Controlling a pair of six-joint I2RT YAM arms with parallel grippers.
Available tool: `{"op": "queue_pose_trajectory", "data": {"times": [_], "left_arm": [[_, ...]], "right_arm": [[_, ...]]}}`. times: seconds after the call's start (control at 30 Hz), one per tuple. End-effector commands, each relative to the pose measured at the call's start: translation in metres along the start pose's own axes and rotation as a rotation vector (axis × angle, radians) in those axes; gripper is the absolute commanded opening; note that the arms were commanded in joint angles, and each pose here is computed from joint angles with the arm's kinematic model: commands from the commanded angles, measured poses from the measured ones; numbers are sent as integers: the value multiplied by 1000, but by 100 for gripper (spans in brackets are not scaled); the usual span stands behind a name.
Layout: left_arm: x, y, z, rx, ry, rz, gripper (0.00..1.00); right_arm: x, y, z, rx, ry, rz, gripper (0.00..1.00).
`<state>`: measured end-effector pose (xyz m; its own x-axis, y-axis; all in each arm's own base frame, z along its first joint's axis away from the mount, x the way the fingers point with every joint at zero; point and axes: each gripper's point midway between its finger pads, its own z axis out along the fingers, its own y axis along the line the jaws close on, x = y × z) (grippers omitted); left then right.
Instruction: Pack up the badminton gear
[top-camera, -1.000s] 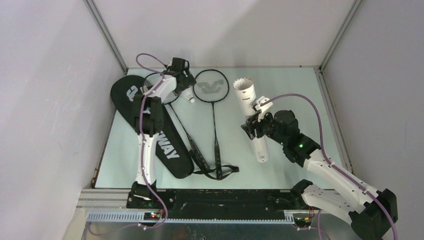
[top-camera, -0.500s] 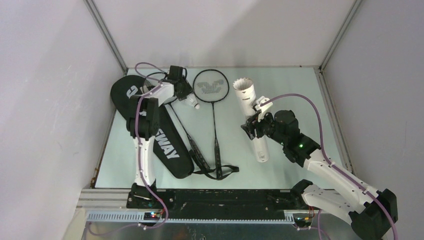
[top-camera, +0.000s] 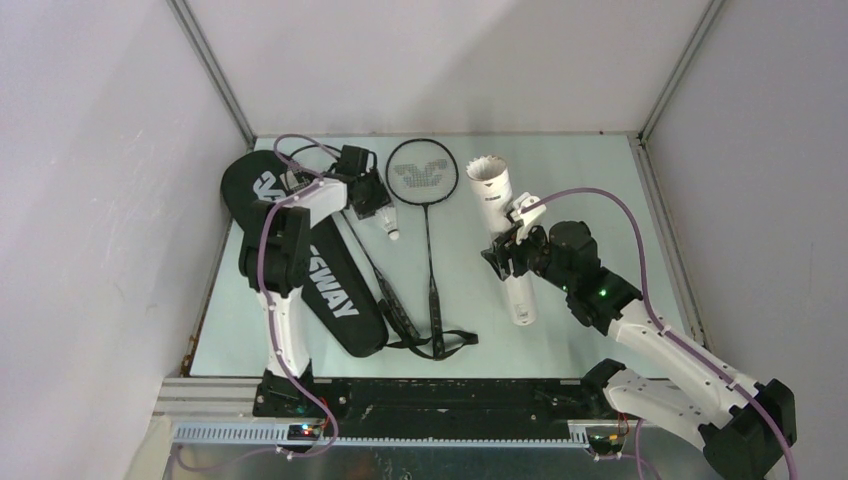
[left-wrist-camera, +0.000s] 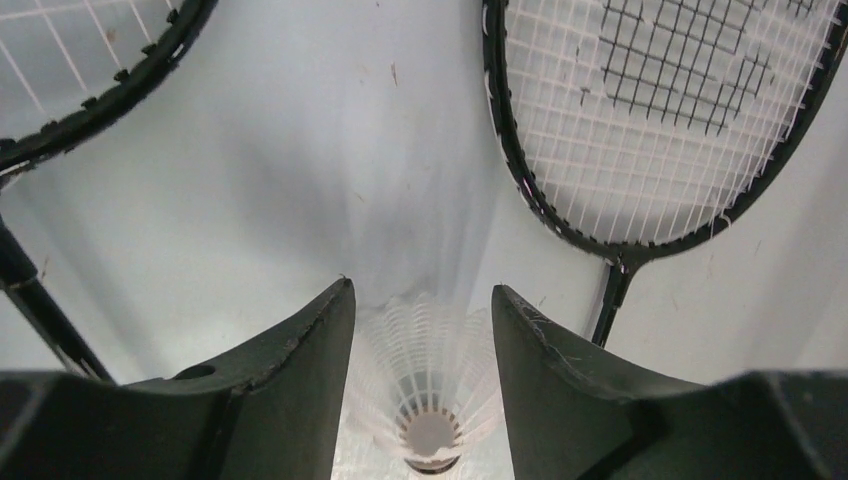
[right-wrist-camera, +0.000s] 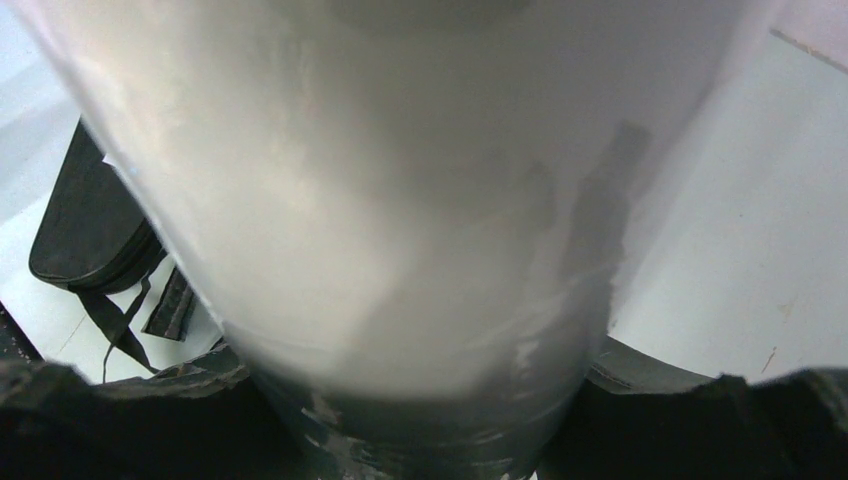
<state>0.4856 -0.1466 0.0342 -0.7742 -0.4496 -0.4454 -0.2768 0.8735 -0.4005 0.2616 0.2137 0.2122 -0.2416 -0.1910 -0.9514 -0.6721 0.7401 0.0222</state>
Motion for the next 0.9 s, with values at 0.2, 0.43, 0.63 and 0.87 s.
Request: {"op": "queue_pose_trajectory", "data": {"times": [0.2,0.43,0.63,0.87], "left_arm": [[9,-21,-36,133,21,224,63],[21,-24,-43,140,49,280,63],[36,-17,-45,110,80,301,52],[48,-14,-54,115,77,295,7]], "right_arm": [[-34,7,-7,-18,-109,-9,38],[-33,9,-4,-25,-107,-13,38],[-34,9,-4,-24,-110,-16,38],[-36,10,-6,-23,-117,-20,38]]}}
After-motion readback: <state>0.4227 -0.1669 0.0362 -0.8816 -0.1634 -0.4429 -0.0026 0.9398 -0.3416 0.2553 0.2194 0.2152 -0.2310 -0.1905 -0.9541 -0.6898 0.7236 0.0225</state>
